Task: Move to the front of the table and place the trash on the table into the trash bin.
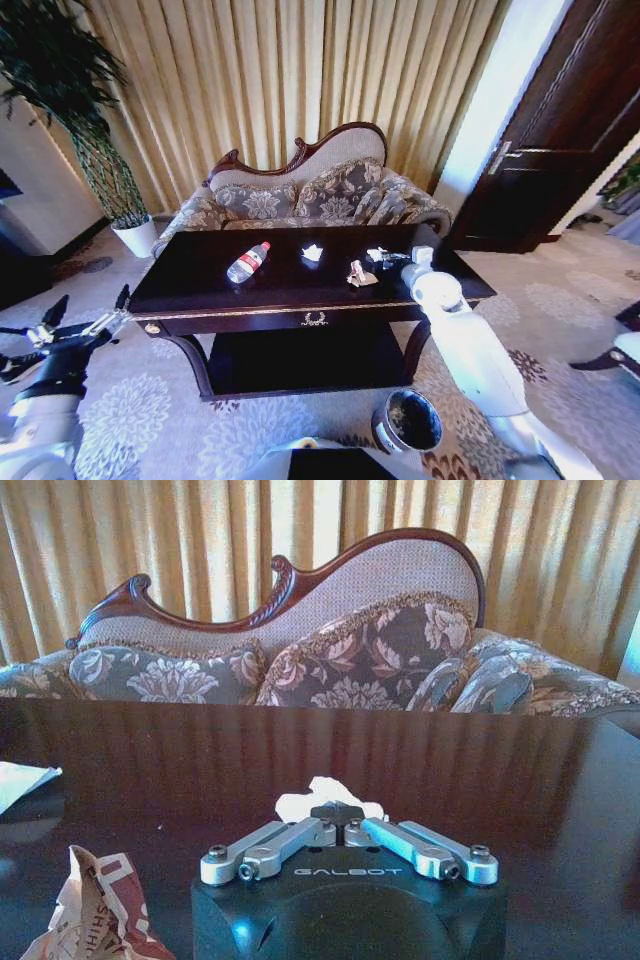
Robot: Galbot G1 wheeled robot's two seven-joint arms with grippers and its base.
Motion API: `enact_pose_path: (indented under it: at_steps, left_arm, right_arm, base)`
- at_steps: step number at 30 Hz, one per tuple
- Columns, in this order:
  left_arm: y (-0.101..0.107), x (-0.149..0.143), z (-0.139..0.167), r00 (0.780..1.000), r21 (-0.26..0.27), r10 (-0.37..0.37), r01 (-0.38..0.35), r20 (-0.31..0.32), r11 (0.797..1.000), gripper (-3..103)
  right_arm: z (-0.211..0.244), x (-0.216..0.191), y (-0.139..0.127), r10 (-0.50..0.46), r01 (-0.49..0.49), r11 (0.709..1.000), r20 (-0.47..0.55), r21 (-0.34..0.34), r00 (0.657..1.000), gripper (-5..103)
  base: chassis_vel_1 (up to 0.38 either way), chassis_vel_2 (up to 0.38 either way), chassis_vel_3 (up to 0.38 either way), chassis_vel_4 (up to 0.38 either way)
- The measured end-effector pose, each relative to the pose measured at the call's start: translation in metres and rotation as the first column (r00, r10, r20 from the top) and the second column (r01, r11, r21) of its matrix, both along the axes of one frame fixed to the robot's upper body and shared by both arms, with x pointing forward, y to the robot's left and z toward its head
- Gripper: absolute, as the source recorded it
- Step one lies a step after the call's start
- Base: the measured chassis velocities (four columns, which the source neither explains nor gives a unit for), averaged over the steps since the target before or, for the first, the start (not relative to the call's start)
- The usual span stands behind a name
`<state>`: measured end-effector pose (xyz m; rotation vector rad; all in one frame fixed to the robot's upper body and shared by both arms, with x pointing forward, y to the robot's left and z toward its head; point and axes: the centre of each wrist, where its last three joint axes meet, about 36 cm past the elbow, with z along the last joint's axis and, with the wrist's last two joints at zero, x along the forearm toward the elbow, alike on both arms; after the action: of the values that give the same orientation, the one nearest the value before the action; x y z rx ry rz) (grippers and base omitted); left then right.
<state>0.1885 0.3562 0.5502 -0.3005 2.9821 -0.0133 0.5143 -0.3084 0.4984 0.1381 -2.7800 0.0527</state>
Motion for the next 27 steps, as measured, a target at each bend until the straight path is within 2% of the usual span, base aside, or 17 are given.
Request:
enact_pose_path:
  at_steps: [5,8,10,12,15,18,23,27]
  left_arm:
    - [-0.002,0.002,-0.001,1.0,-0.008,-0.006,0.006,0.007,1.0,100]
    - [-0.002,0.002,-0.001,1.0,-0.011,-0.007,0.007,0.009,1.0,100]
    - [-0.004,0.004,-0.002,1.0,-0.017,-0.01,0.01,0.014,1.0,100]
    - [-0.004,0.004,-0.002,1.0,-0.018,-0.01,0.01,0.014,1.0,100]
    - [-0.008,0.008,-0.003,1.0,-0.027,-0.009,0.009,0.023,1.0,100]
    - [-0.008,0.011,-0.002,1.0,-0.028,-0.014,0.015,0.025,0.999,100]
    - [-0.008,0.015,0.001,0.999,-0.035,-0.022,0.023,0.034,0.999,100]
    - [-0.009,0.018,0.003,0.999,-0.039,-0.032,0.033,0.03,0.999,100]
  right_arm:
    - [0.011,-0.021,-0.004,-0.006,-0.005,0.997,0.134,0.083,0.991,0]
    - [0.018,-0.035,-0.007,-0.012,-0.006,0.995,0.172,0.103,0.985,0]
    - [0.028,-0.06,-0.018,-0.034,0.008,0.994,0.231,0.113,0.972,0]
    - [0.028,-0.067,-0.021,-0.04,0.013,0.994,0.239,0.112,0.97,0]
    - [0.026,-0.125,-0.032,-0.05,0.024,0.995,0.269,0.099,0.962,0]
    - [0.028,-0.144,-0.033,-0.046,0.018,0.994,0.273,0.104,0.961,0]
    - [0.033,-0.18,-0.029,-0.06,0.026,0.993,0.3,0.115,0.952,0]
    - [0.041,-0.212,-0.016,-0.054,0.013,0.992,0.316,0.128,0.947,0]
  base:
    - [0.0,0.0,0.0,0.0]
    - [0.0,0.0,0.0,0.0]
    - [0.0,0.0,0.0,0.0]
    - [0.0,0.0,0.0,0.0]
    - [0.0,0.0,0.0,0.0]
    - [0.0,0.0,0.0,0.0]
    - [0.0,0.0,0.0,0.0]
    - [0.0,0.0,0.0,0.0]
